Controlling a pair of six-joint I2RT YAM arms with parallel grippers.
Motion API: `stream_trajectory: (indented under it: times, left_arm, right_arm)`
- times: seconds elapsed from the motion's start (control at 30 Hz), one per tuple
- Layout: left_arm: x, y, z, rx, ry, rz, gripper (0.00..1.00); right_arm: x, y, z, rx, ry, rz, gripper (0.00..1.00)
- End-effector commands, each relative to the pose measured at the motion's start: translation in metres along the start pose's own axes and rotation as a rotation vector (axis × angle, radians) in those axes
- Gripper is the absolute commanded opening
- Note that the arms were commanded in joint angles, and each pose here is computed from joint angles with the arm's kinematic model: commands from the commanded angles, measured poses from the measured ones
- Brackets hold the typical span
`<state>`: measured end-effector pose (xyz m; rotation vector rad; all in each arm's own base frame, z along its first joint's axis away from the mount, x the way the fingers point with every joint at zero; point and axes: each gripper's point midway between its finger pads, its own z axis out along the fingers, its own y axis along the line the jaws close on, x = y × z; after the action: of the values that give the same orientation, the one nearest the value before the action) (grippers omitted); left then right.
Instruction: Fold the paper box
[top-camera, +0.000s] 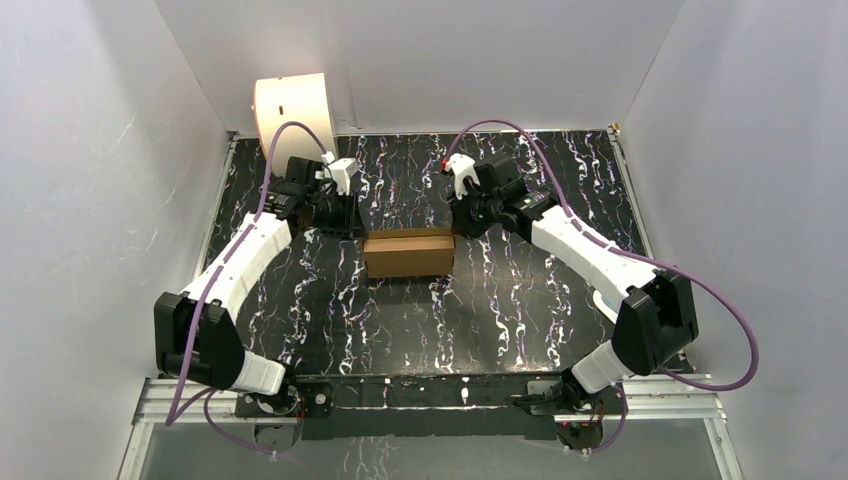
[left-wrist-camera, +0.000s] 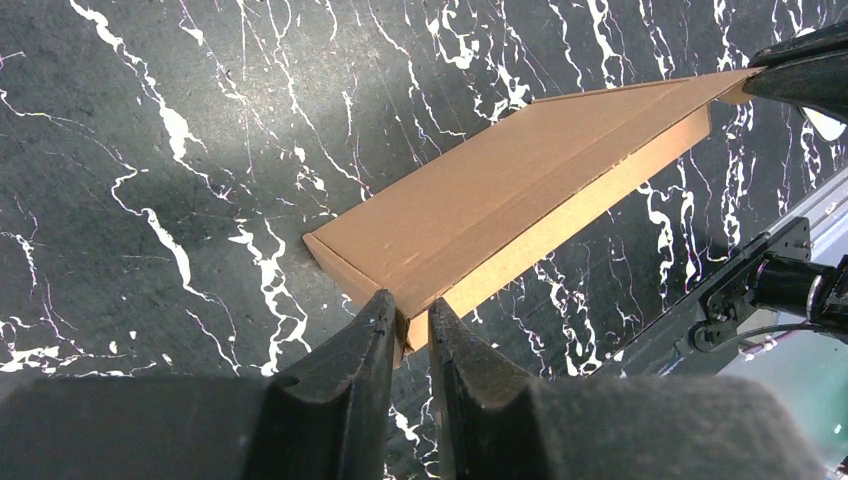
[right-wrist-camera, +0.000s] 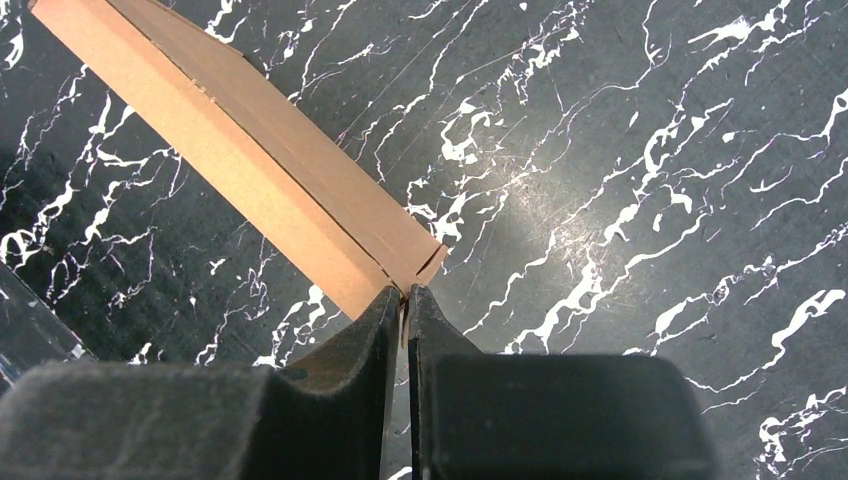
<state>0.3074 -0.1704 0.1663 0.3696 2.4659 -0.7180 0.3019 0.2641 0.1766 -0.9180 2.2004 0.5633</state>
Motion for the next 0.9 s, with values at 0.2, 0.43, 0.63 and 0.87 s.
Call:
stream_trajectory:
  times: [0.2,0.43,0.63,0.87]
  left_arm:
    - [-0.007,-0.016,-0.013,0.021,-0.043,-0.087,0.11]
    - [-0.001,-0.017,-0.011,-0.022,-0.052,-0.168,0.11]
    - [0.004,-0.013,-0.005,-0.094,-0.072,-0.201,0.11]
    - [0.008,-0.014,-0.001,-0.159,-0.119,-0.218,0.10]
  right_arm:
    - [-0.009,-0.007,0.000,0.065,-0.027,0.118,0.14]
    - [-0.011,0.000,-0.002,0.083,-0.029,0.218,0.14]
    - [-0.012,0.006,-0.003,0.131,-0.045,0.303,0.17]
    - [-0.017,0.010,-0.004,0.190,-0.111,0.379,0.17]
